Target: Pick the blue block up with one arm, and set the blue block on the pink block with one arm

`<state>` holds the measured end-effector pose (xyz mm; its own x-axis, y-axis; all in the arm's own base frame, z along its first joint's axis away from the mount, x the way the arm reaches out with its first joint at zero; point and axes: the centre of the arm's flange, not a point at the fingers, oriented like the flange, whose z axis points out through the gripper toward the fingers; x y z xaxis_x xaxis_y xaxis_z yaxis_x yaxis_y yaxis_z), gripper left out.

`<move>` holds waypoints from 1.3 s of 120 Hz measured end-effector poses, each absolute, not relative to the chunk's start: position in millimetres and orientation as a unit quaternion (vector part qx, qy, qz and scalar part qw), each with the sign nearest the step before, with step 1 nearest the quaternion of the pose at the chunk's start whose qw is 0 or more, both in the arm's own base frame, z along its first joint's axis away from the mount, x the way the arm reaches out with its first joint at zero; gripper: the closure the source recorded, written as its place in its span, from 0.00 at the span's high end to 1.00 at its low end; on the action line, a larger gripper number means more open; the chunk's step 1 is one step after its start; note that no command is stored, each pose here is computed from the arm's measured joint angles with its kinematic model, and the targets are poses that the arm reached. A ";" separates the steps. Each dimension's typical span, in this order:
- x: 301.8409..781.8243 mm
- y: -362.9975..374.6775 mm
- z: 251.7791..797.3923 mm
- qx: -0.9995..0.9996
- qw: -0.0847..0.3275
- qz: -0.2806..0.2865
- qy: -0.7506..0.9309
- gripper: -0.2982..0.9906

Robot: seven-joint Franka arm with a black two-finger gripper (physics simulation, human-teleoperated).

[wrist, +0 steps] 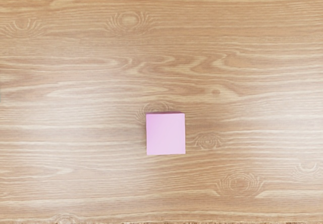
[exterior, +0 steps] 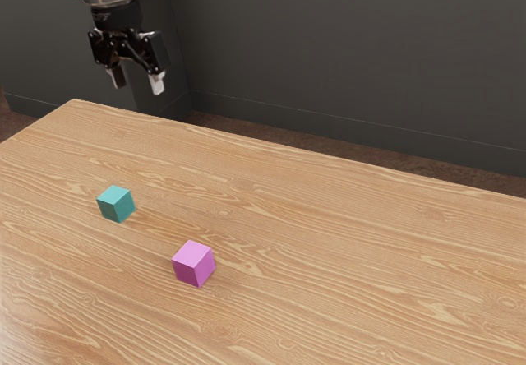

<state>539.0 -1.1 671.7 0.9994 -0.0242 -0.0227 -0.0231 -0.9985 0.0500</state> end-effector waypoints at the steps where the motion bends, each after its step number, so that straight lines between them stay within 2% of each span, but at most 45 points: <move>1: 538.9 -1.0 671.6 1.000 0.025 -0.012 -0.012 0.77; 39: 536.9 5.3 672.3 0.999 0.025 -0.018 -0.012 0.77; 55: 490.0 8.3 797.7 0.996 0.016 0.090 -0.015 0.77; 72: 476.4 -29.4 807.3 0.995 -0.013 0.076 -0.071 0.77; 100: 492.5 -95.8 765.0 0.986 -0.020 0.008 -0.167 0.77; 111: 507.3 -100.5 743.3 0.984 -0.020 -0.008 -0.179 0.77; 123: 534.1 -40.5 702.9 0.991 -0.021 -0.026 -0.129 0.77; 140: 554.8 84.3 608.3 0.998 -0.020 -0.052 -0.026 0.77; 156: 559.2 137.7 556.1 0.998 -0.017 -0.054 0.019 0.77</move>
<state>559.2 137.7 556.1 0.9935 0.0388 -0.1073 0.0351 -0.9987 -0.0365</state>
